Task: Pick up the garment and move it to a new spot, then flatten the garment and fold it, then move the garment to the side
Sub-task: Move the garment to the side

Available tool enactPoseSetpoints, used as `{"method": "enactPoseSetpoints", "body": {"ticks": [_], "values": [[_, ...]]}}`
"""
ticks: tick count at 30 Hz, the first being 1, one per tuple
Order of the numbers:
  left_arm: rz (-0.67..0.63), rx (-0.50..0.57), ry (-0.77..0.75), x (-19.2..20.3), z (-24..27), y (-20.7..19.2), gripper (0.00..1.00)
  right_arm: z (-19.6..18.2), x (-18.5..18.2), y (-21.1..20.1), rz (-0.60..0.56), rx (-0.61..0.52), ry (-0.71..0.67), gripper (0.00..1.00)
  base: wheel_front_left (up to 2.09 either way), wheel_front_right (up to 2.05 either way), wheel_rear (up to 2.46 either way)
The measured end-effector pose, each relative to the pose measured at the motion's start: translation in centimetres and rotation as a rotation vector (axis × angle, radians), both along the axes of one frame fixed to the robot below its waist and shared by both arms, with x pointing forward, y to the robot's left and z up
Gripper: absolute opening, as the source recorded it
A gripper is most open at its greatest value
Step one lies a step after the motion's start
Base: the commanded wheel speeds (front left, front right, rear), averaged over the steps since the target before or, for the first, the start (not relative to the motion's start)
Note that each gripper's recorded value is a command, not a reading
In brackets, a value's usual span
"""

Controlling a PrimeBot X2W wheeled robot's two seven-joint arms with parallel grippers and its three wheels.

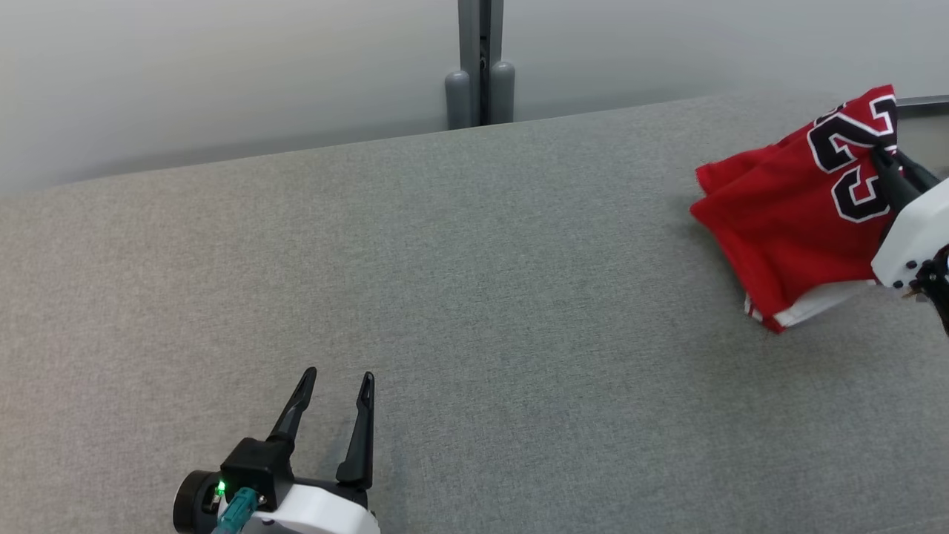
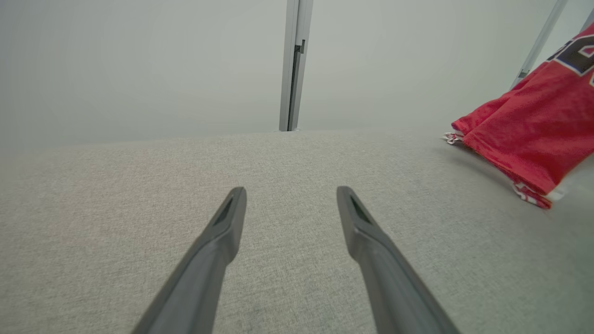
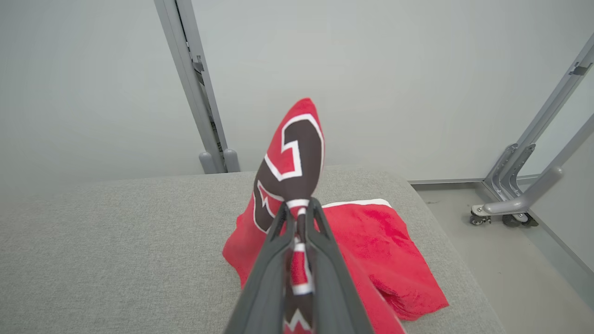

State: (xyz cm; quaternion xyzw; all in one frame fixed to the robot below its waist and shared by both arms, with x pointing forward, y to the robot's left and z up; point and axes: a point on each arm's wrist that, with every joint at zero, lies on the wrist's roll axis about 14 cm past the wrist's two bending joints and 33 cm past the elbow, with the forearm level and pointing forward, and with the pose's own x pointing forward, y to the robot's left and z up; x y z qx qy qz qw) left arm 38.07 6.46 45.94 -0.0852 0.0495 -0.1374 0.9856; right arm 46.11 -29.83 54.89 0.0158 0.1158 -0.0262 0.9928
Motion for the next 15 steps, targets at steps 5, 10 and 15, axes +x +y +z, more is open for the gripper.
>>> {"method": "enactPoseSetpoints", "body": {"ticks": [5,10,15], "values": [[0.023,0.001,0.004,0.5,-0.2,0.8,1.00,0.7,2.2,0.3,0.017,-0.050,0.017,0.00,0.00,0.00,0.00],[0.047,0.016,0.018,1.0,-1.0,1.9,1.00,-0.1,4.0,-1.6,-0.008,-0.124,0.081,0.00,0.00,0.00,0.00],[0.059,0.031,0.040,1.3,-2.0,2.6,1.00,-0.1,5.2,-5.0,-0.072,-0.198,0.106,0.00,0.00,0.00,0.00]]}}
